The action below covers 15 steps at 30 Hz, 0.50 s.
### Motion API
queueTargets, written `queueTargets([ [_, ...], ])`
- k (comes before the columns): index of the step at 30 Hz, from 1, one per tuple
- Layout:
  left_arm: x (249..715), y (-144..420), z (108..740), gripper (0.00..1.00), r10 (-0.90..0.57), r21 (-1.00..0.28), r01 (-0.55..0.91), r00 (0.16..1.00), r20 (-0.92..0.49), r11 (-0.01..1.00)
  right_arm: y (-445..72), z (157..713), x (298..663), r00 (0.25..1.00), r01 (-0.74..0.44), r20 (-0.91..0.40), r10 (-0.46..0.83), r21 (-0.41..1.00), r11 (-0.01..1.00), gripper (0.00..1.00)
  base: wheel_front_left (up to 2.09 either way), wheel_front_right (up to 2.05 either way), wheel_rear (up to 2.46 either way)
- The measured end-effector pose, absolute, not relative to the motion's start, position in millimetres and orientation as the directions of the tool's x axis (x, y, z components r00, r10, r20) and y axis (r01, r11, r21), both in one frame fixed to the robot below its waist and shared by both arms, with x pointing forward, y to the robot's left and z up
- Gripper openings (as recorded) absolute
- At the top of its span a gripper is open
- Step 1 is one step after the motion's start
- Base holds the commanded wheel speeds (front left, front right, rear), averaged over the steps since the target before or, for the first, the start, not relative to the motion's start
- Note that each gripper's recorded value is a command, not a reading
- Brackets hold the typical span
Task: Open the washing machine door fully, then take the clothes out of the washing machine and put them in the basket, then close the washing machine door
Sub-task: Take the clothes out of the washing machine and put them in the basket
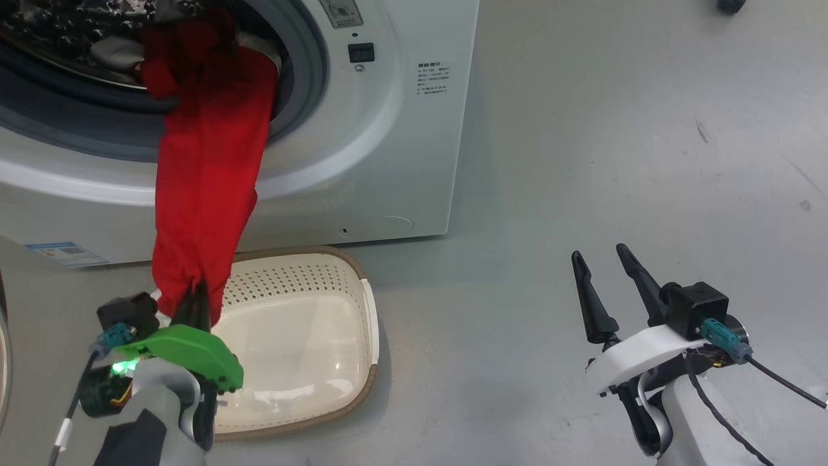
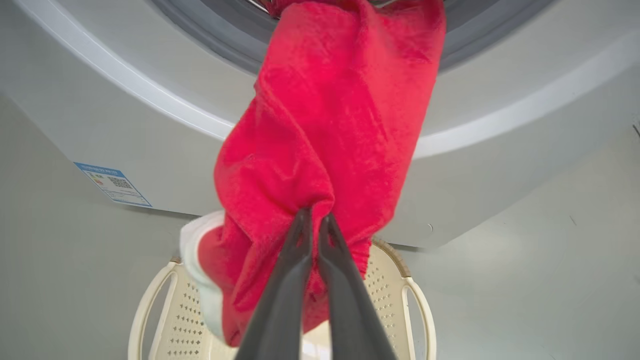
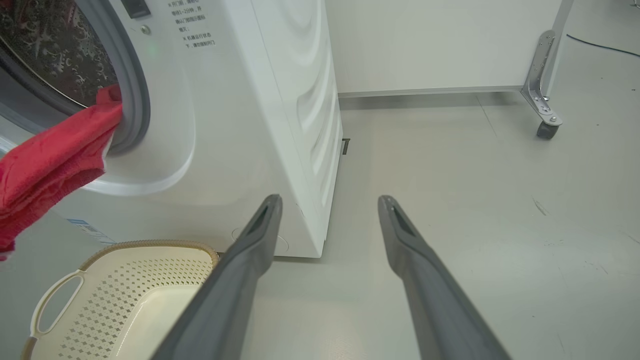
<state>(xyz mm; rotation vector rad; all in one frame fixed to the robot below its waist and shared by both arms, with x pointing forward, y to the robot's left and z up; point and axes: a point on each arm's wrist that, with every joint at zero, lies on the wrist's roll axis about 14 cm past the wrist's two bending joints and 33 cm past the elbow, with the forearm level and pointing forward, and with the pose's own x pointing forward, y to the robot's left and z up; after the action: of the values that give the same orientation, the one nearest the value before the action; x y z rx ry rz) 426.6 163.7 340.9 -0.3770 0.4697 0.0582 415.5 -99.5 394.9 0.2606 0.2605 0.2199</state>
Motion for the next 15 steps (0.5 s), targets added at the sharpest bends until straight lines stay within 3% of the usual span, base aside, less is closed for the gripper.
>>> queueTargets([
  [9,361.1,136.8,291.9,0.00,-0.126,-0.331,-0.108,0.782,-0.611,0.937,-101.9,390.8,412.8,0.941,-0.172,-0.237,0.243,0.281,0.944,1.00,0.00,0.00,0.00],
  [15,353.5,130.4,282.0,0.00,-0.145,-0.343,-0.109,0.758,-0.636,0.933,-102.4,382.0,412.8,0.935,-0.166,-0.259,0.241,0.283,0.945,1.00,0.00,0.00,0.00],
])
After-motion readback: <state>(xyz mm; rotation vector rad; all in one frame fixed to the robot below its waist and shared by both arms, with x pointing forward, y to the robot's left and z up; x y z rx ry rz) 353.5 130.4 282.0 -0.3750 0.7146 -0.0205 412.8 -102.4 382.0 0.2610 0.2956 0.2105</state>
